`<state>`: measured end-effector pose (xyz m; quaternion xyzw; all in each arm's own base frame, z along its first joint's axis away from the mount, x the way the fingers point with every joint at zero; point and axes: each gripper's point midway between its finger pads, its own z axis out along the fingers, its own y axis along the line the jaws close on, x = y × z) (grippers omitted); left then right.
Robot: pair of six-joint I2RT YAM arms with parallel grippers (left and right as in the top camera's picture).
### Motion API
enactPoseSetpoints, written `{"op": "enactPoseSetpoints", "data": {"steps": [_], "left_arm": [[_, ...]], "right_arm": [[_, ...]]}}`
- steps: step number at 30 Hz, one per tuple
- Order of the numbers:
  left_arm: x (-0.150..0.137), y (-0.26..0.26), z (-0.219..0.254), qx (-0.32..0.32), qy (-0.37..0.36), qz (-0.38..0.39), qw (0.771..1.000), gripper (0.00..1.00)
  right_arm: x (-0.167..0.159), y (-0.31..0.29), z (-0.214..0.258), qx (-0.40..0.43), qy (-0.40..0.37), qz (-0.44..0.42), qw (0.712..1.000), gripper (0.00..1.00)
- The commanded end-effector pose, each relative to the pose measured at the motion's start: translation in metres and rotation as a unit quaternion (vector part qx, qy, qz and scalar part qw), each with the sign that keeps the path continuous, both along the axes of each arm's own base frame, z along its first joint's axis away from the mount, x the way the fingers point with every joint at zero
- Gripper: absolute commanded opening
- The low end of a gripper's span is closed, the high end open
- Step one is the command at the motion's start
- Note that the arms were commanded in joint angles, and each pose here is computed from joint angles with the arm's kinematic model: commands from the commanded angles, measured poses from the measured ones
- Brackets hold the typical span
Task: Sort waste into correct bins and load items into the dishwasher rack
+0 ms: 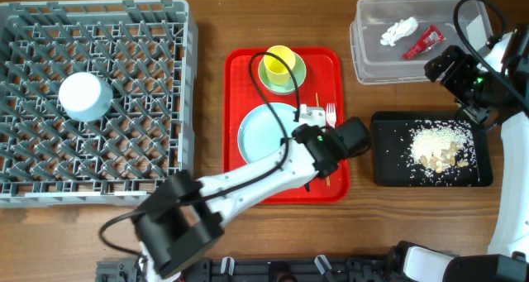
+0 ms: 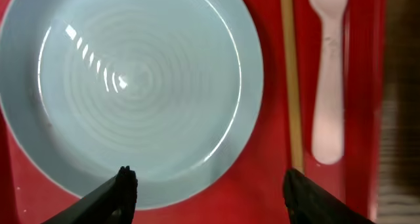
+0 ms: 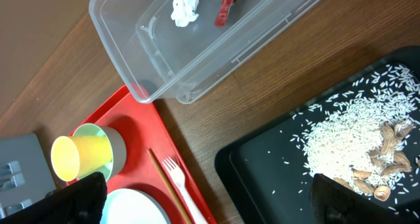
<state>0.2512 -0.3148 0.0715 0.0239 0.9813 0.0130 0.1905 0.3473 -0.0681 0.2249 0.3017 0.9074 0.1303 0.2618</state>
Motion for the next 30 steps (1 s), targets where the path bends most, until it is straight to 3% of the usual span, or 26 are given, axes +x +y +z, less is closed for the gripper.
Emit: {"op": "enactPoseSetpoints", "data": {"steps": [1,3,13,22,30], "left_arm": [[0.009,-0.003,-0.022,0.03,-0.009,-0.012,0.999,0.59],[0.01,-0.009,-0.029,0.038,-0.009,-0.045,0.998,0.54],[0.021,-0.029,-0.046,0.057,-0.026,-0.151,0.987,0.54],[0.025,-0.018,-0.072,0.089,-0.007,-0.157,0.984,0.53],[0.04,-0.003,-0.073,0.09,-0.004,-0.132,0.987,0.21]], "right_arm": [[0.001,0.002,0.004,0.004,-0.008,0.004,1.0,1.0],[0.001,0.002,0.004,0.004,-0.008,0.004,1.0,1.0],[0.001,0.002,0.004,0.004,-0.008,0.004,1.0,1.0],[0.001,0.002,0.004,0.004,-0.008,0.004,1.0,1.0],[0.001,0.002,0.004,0.004,-0.008,0.004,1.0,1.0]]}}
